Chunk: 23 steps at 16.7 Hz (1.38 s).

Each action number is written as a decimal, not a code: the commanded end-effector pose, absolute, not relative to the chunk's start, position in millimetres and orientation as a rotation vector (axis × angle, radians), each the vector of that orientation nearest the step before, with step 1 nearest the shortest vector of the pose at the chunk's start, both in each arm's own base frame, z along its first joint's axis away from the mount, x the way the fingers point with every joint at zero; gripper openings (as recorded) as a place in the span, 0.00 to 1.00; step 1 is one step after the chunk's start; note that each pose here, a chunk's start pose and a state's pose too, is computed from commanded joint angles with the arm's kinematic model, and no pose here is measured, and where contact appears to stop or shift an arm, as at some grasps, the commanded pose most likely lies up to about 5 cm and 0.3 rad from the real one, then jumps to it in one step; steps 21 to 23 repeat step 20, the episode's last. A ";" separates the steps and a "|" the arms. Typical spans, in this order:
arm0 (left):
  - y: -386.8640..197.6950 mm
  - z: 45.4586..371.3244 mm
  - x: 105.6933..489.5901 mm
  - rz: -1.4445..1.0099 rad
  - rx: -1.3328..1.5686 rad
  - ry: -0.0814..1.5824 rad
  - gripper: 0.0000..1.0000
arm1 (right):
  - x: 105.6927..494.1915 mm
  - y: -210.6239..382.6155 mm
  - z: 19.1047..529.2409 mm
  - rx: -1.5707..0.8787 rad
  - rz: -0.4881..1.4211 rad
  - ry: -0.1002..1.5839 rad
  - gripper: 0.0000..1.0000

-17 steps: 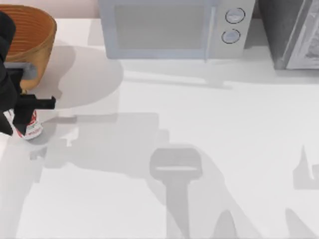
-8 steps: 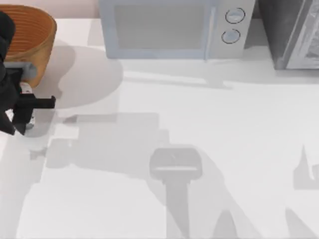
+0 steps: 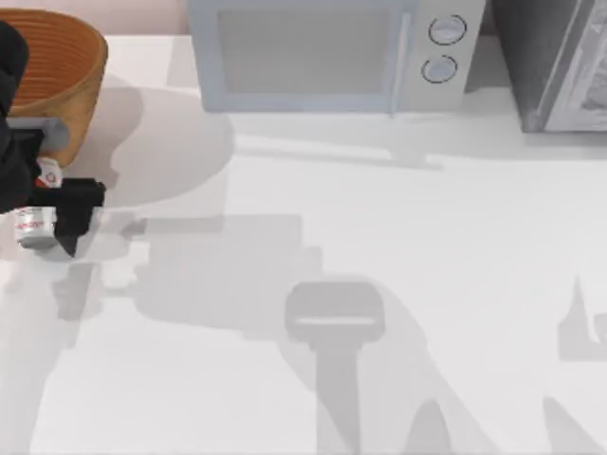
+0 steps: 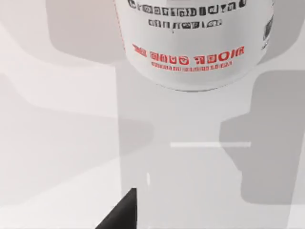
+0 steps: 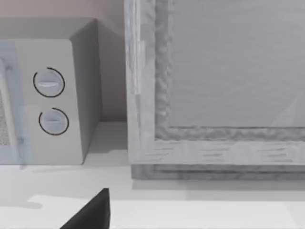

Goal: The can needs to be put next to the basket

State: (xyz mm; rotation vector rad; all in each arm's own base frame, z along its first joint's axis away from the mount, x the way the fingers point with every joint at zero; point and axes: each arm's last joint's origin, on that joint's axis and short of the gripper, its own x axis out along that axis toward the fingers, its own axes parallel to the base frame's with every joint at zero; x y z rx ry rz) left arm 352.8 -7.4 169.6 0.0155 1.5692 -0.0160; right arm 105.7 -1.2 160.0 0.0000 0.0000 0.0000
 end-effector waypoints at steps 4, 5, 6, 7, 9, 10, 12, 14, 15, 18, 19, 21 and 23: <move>-7.4 169.6 352.8 -0.016 0.015 1.569 1.00 | 105.7 -1.2 160.0 0.000 0.000 0.000 1.00; -7.4 169.6 352.8 -0.016 0.015 1.569 1.00 | 105.7 -1.2 160.0 0.000 0.000 0.000 1.00; -7.4 169.6 352.8 -0.016 0.015 1.569 1.00 | 105.7 -1.2 160.0 0.000 0.000 0.000 1.00; -7.9 169.4 352.8 -0.017 0.017 1.570 1.00 | 105.7 -1.2 160.0 0.000 0.000 0.000 1.00; -8.3 170.0 350.5 -0.016 0.021 1.583 1.00 | 105.7 -1.2 160.0 0.000 0.000 0.000 1.00; -8.5 171.3 348.1 -0.015 0.025 1.597 1.00 | 105.7 -1.2 160.0 0.000 0.000 0.000 1.00; -9.2 177.0 343.8 -0.014 0.033 1.619 1.00 | 105.7 -1.2 160.0 0.000 0.000 0.000 1.00; -9.9 186.3 343.1 -0.015 0.037 1.624 1.00 | 105.7 -1.2 160.0 0.000 0.000 0.000 1.00; -10.0 191.8 344.4 -0.015 0.037 1.618 1.00 | 105.7 -1.2 160.0 0.000 0.000 0.000 1.00; -8.5 206.9 351.2 -0.017 0.021 1.579 1.00 | 105.7 -1.2 160.0 0.000 0.000 0.000 1.00; -8.0 209.1 352.6 -0.017 0.017 1.571 1.00 | 105.7 -1.2 160.0 0.000 0.000 0.000 1.00; -7.9 209.4 352.8 -0.017 0.017 1.570 1.00 | 105.7 -1.2 160.0 0.000 0.000 0.000 1.00; -7.9 209.4 352.8 -0.017 0.017 1.570 1.00 | 105.7 -1.2 160.0 0.000 0.000 0.000 1.00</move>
